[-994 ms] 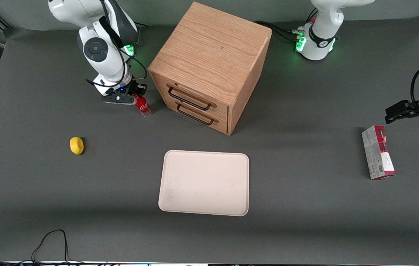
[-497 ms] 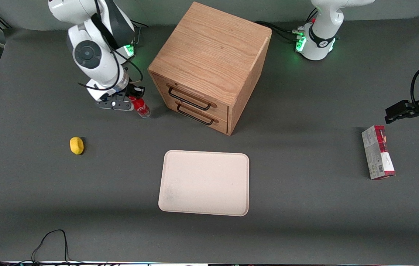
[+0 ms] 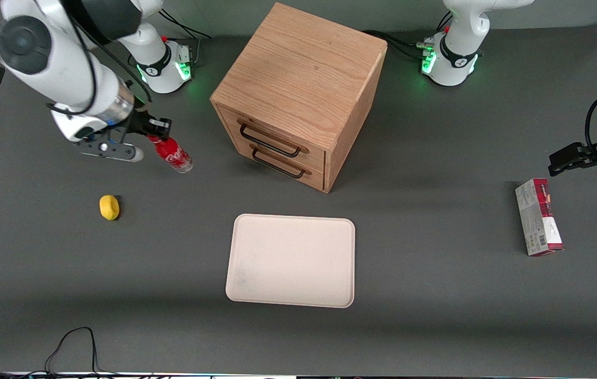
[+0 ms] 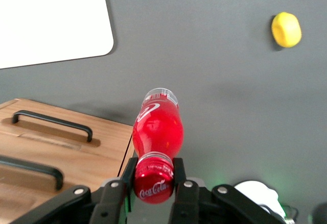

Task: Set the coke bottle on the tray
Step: 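Lift the bottle and carry it toward the cream tray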

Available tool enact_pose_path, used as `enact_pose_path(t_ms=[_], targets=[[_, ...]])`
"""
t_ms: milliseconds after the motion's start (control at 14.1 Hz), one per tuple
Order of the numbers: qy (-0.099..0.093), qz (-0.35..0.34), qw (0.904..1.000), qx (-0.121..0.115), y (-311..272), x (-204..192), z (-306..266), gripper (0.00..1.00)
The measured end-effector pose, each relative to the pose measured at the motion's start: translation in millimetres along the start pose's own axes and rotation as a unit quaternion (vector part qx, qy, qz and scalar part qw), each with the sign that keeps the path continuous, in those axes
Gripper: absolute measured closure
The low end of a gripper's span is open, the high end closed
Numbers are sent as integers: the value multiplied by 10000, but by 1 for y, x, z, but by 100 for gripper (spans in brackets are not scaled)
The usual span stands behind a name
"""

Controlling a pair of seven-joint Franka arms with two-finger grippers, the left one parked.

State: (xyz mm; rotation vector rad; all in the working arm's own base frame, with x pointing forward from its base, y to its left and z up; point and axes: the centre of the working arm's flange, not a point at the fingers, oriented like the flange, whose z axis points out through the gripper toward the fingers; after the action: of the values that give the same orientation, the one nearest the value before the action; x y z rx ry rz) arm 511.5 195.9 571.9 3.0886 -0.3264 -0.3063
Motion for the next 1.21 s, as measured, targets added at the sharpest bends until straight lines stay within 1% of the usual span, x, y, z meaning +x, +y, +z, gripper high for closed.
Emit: enact_pose_path(t_ms=[142,213,355,568,852,1065,1136,1207], targets=[[-5,21,10000,41,-5,18,-25,69],[-57,27,10000,34,-10,32,-30,69],[-186,62,9998,0,-15,56,-25,69],[-217,100,9997,29,-22,84,-18,69],[-89,215,9996,178,-42,125,-4,69],[145,571,9976,377,-84,161,40,69],[244,727,9964,369,-103,167,59,69],[384,877,9948,356,-122,172,76,69]])
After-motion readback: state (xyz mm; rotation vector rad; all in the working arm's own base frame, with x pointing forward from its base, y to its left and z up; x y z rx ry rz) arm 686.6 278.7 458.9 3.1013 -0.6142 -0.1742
